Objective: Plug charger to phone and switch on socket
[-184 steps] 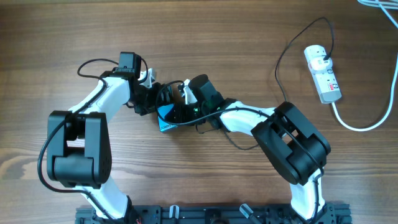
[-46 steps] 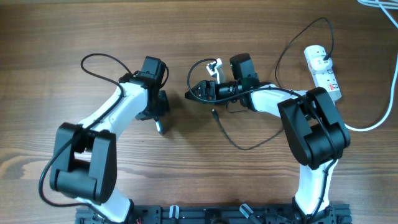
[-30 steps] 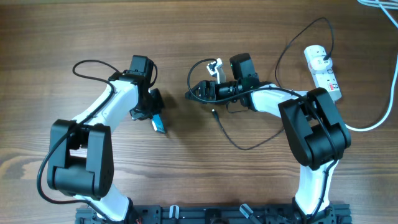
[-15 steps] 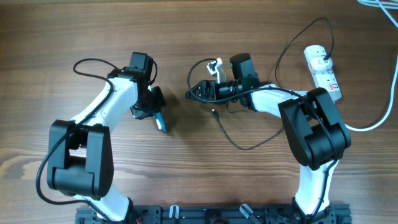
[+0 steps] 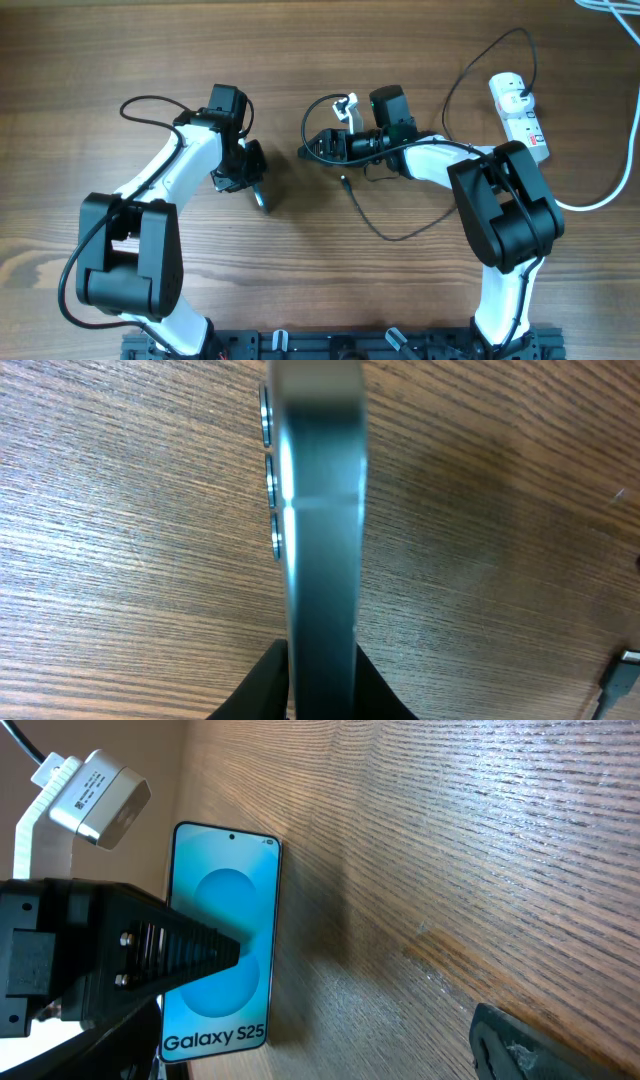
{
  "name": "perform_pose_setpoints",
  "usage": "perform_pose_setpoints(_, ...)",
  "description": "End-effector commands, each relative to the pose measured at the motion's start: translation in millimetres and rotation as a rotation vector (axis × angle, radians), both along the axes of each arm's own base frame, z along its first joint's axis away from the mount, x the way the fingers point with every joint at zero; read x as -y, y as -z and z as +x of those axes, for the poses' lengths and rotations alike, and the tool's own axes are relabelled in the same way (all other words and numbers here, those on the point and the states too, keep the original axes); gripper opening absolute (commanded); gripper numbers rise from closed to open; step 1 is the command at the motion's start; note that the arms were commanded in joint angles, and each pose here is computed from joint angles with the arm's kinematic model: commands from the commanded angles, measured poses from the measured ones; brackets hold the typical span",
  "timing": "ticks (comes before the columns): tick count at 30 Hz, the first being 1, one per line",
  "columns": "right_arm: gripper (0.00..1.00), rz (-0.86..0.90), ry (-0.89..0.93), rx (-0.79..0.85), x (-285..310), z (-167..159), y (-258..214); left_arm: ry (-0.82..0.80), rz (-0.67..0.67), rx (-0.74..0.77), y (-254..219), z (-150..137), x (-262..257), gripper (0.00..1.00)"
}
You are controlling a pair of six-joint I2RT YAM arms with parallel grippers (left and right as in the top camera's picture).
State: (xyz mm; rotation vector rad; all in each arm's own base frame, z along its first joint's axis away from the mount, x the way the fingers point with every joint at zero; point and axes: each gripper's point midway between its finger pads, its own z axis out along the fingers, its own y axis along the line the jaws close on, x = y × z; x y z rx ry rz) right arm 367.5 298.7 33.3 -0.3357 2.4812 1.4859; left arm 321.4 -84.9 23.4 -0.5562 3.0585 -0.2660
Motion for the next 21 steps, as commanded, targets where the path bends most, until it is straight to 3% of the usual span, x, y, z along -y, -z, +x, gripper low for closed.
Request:
perform_pose_setpoints(1, 1.0, -0.061, 0.042, 0.029, 7.7, 8.5, 11.6, 0.002, -0.012, 0.001, 0.1, 2.0, 3.4, 0.18)
perform_pose_setpoints(21, 1.0, -0.061, 0.042, 0.028, 7.7, 8.4, 11.7, -0.048, 0.027, -0.005, 7.5, -0.4, -4.3, 0.2)
